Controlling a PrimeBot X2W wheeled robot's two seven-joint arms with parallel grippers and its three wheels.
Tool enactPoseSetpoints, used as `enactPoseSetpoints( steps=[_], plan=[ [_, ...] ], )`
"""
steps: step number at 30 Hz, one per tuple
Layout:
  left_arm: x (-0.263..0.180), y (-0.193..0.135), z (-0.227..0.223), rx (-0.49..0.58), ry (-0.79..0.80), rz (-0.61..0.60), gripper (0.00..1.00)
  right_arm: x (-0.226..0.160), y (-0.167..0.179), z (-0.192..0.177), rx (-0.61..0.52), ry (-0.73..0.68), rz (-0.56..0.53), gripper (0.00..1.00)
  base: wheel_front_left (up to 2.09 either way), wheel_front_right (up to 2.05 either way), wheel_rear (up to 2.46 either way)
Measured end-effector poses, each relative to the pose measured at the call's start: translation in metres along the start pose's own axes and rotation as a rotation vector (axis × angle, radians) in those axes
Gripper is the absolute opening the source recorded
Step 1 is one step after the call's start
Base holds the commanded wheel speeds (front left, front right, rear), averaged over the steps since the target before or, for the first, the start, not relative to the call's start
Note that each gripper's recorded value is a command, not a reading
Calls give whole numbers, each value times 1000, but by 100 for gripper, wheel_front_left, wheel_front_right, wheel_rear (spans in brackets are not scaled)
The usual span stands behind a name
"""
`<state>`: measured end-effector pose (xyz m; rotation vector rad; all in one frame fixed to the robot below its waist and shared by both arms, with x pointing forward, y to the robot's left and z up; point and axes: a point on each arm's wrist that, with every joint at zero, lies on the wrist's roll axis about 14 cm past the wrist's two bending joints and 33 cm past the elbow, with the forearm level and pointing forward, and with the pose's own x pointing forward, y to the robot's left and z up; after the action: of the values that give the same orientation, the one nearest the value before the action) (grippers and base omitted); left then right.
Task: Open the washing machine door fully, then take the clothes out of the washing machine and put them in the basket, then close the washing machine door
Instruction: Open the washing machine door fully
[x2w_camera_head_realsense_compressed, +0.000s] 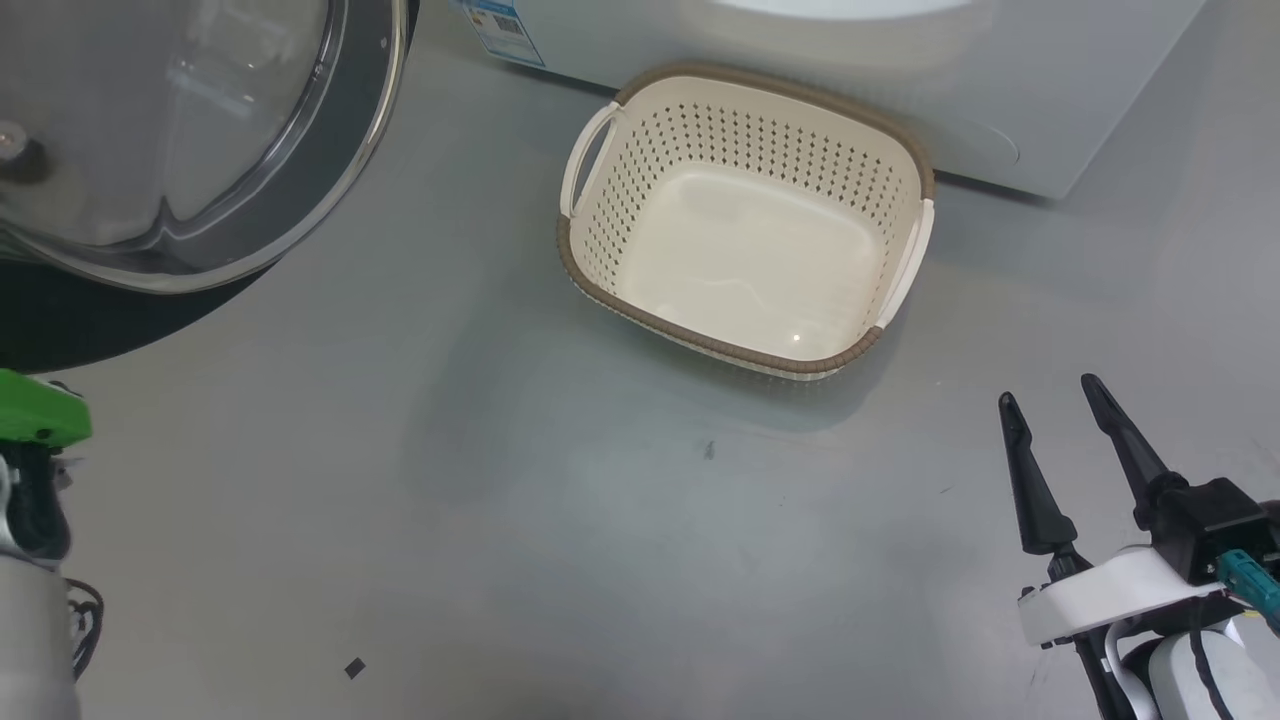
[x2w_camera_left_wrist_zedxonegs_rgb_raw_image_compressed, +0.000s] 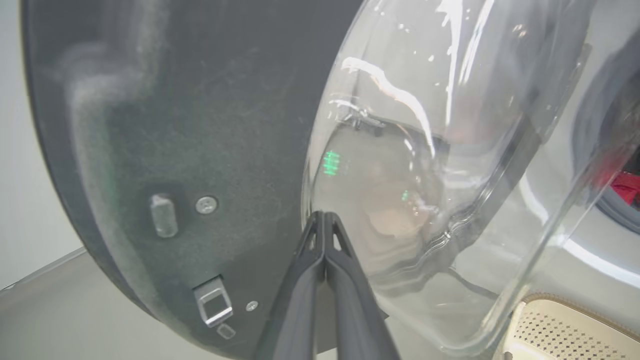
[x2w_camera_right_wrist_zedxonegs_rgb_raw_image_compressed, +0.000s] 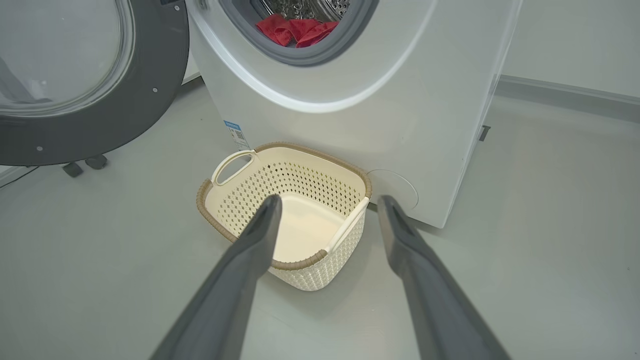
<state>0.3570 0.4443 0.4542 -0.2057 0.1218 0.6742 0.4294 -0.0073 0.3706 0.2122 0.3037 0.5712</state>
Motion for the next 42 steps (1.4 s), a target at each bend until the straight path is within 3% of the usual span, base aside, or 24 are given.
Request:
enactPoseSetpoints(
  steps=[9, 21, 33, 42],
  plan=[
    [-21, -43, -1, -23, -14, -142, 0, -11, 10, 23, -15, -63, -7, 100, 0, 0, 0],
    [-63, -71, -4, -18, -38, -278, 0, -35, 16, 62, -29, -168, -59, 100, 0, 0, 0],
    [-117, -126, -44, -50, 36, -467, 0, -89, -11, 90, -47, -266, -212, 100, 0, 0, 0],
    [-141, -179, -30, -71, -20, -635, 0, -135, -34, 111, -65, -353, -340, 100, 0, 0, 0]
  ],
)
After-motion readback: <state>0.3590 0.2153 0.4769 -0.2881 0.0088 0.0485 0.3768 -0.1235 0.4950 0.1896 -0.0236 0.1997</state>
